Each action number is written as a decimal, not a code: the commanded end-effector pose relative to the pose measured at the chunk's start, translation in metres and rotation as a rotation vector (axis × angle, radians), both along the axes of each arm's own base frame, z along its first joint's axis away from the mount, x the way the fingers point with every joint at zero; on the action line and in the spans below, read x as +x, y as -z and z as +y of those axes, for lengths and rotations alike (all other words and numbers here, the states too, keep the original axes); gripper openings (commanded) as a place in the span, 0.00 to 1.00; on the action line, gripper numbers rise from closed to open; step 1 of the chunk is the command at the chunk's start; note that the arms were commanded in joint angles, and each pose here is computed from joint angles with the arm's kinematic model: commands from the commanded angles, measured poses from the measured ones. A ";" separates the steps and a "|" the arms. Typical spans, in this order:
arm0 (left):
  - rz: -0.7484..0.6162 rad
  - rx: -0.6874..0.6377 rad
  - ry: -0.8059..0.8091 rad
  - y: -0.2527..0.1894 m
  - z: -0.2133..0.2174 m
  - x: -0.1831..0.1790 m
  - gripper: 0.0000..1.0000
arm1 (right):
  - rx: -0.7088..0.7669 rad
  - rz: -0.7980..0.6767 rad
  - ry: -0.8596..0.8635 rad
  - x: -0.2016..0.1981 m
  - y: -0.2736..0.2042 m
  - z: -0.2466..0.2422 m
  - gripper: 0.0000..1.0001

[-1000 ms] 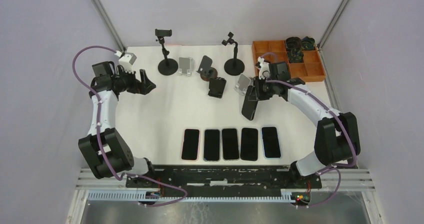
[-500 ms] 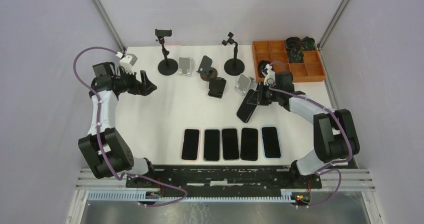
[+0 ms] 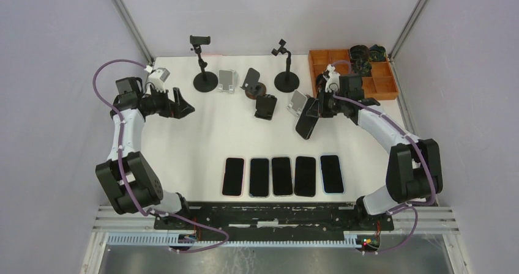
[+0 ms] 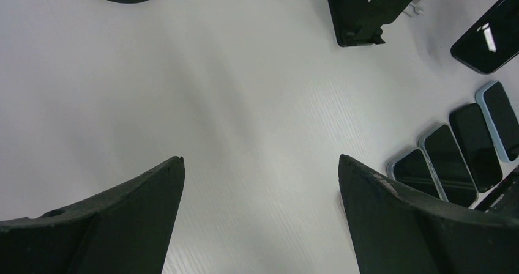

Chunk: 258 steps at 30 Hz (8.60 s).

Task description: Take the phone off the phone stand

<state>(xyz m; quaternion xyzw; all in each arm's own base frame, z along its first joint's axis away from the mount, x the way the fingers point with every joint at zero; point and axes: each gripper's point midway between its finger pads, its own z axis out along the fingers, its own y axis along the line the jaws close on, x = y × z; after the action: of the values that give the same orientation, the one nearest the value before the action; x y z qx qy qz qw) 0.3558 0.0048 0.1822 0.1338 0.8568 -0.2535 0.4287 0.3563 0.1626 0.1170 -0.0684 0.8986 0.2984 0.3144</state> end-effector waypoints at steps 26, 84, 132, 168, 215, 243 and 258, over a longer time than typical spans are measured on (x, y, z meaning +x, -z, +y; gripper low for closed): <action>0.008 0.022 0.109 0.005 -0.005 -0.009 1.00 | -0.969 0.267 0.016 -0.134 0.011 -0.108 0.00; 0.035 0.019 0.116 0.018 -0.003 -0.006 1.00 | -0.736 0.083 0.484 -0.053 0.025 -0.163 0.81; 0.053 0.000 0.103 0.019 -0.005 -0.011 1.00 | -0.608 0.111 0.748 -0.102 0.086 -0.188 0.33; 0.025 0.003 0.103 0.002 -0.007 -0.013 1.00 | -0.523 0.099 0.822 -0.097 0.099 -0.200 0.31; -0.429 0.195 -0.430 0.088 -0.019 0.039 1.00 | -0.596 -0.662 1.021 -0.084 0.039 -0.258 0.98; -0.513 0.203 -0.537 0.094 -0.005 0.023 1.00 | -0.653 -0.832 0.658 -0.065 0.032 -0.203 0.98; -0.502 0.206 -0.536 0.096 -0.005 0.025 1.00 | -0.654 -0.830 0.659 -0.066 0.033 -0.204 0.98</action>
<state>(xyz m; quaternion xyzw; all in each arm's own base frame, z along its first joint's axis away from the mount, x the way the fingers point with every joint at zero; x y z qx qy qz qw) 0.3740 -0.0014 0.0789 0.0280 0.7579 0.0008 0.6517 0.3202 -0.0395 0.1132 0.0159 0.6946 -0.1591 0.7014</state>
